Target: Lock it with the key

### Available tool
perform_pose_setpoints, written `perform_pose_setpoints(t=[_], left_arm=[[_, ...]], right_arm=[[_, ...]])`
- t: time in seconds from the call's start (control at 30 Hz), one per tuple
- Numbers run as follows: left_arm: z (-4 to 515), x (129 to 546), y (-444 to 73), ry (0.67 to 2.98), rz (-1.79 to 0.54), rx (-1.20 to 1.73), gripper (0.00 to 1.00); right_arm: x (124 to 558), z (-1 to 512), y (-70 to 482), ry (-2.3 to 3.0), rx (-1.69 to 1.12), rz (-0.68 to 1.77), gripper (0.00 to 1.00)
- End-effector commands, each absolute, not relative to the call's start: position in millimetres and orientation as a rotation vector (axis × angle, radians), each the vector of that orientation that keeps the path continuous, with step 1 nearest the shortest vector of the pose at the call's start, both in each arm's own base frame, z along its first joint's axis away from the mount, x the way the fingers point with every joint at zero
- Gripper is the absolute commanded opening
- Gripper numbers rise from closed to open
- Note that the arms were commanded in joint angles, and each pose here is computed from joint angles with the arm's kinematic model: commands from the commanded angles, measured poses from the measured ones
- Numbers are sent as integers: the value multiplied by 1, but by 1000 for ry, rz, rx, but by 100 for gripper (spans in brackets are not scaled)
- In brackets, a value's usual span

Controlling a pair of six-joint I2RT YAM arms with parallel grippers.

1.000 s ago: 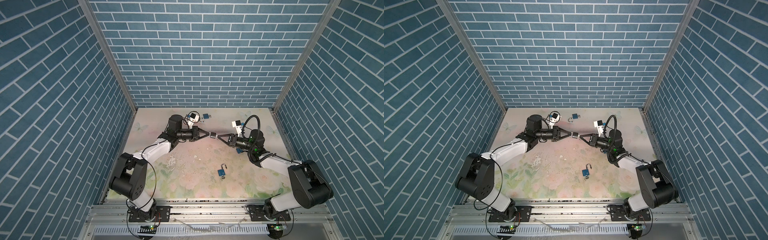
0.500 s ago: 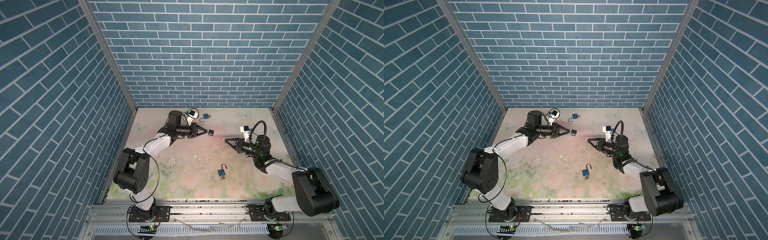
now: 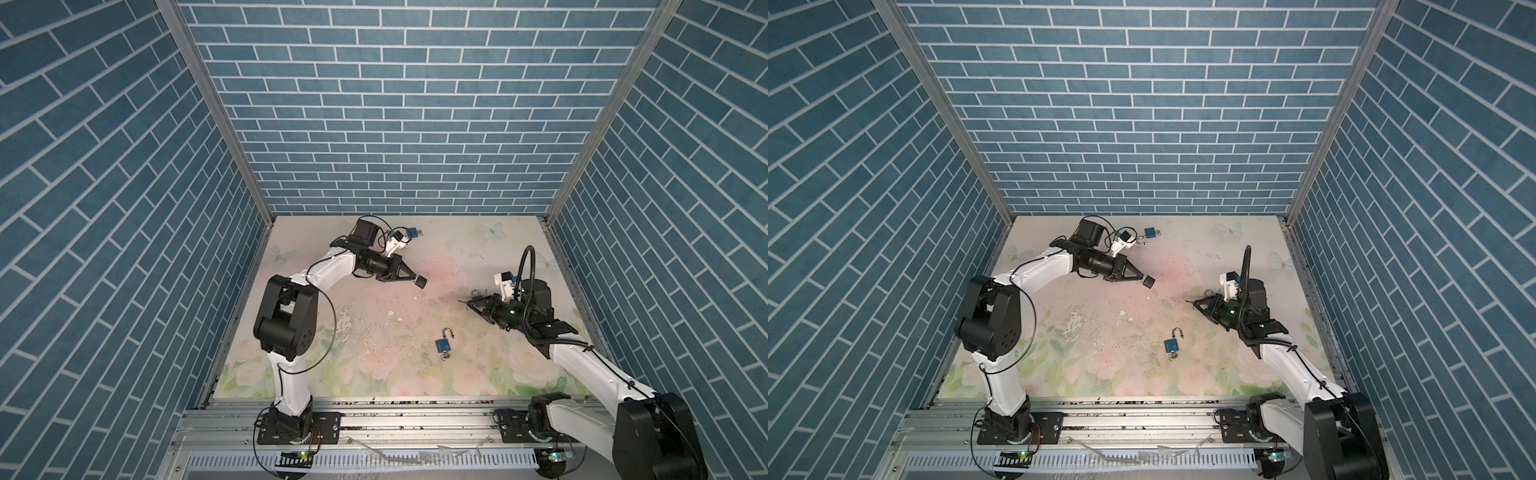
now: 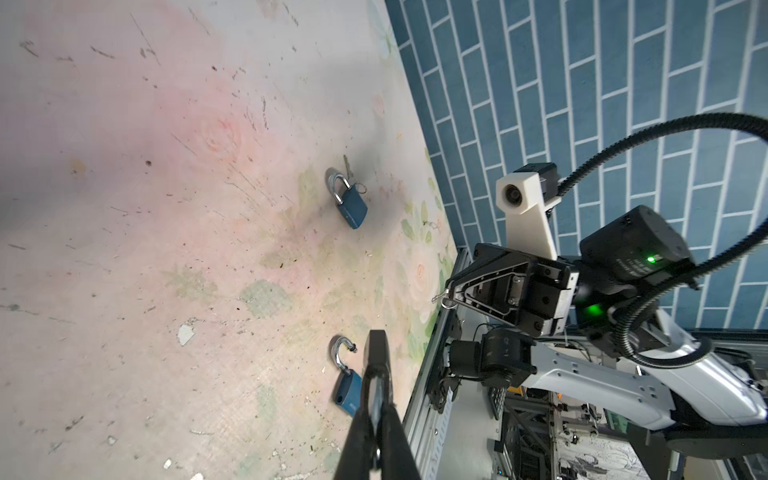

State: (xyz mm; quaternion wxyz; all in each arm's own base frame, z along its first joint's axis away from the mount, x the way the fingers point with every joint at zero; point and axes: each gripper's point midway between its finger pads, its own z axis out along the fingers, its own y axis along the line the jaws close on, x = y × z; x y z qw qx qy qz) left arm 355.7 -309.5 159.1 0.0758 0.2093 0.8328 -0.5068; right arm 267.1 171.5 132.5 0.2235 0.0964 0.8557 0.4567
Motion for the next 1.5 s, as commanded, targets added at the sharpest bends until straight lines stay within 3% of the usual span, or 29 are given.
perform_pose_setpoints(t=[0.0,0.27,0.77,1.47], left_arm=[[150,333,-331,2539,-1468,839,0],[118,338,-365,2594,-1464,944,0],[86,344,-392,2638,-1454,1012,0],[48,345,-400,2744,-1408,1037,0]], right_arm=[[254,112,160,2443,296,1164,0],[247,102,142,2521,352,1006,0],[258,83,132,2547,440,940,0],[273,68,130,2557,441,895,0]])
